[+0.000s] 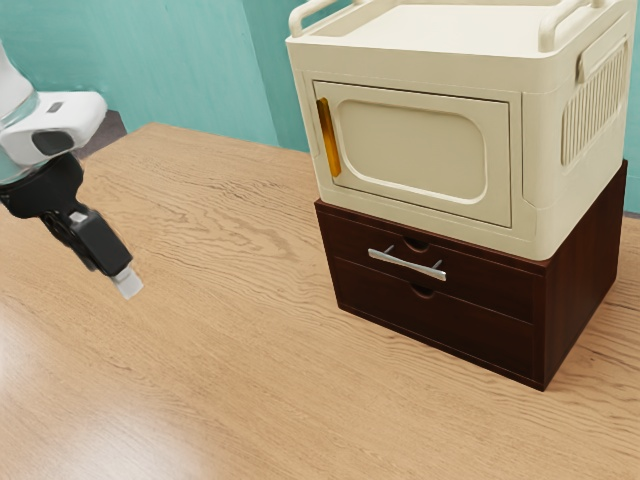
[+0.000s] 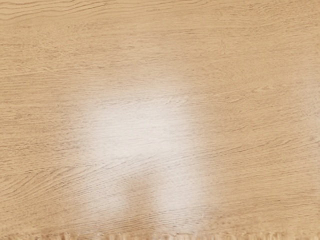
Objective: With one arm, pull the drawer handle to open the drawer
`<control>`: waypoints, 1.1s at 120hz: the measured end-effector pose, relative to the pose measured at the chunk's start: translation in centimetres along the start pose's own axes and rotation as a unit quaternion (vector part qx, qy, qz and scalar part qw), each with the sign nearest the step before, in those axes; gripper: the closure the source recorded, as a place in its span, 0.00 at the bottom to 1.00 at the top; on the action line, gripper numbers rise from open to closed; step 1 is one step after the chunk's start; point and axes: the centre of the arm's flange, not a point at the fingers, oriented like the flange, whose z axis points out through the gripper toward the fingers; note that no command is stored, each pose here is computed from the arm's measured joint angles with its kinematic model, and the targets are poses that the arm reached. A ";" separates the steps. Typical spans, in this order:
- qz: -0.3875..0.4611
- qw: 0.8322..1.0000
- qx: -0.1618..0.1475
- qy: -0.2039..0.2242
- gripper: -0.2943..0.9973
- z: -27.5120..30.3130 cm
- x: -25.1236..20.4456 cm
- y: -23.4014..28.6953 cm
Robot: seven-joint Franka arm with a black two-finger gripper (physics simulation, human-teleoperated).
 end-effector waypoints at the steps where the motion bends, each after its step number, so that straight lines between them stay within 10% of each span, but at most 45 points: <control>1: 0.005 1.000 0.002 0.000 0.23 -0.2 0.0 0.6; 46: 0.273 0.962 0.024 0.020 0.23 4.5 2.3 4.6; 97: 0.593 0.803 0.017 0.057 0.23 8.2 5.4 13.1; 132: 0.607 0.789 0.009 0.091 0.23 11.5 11.3 14.2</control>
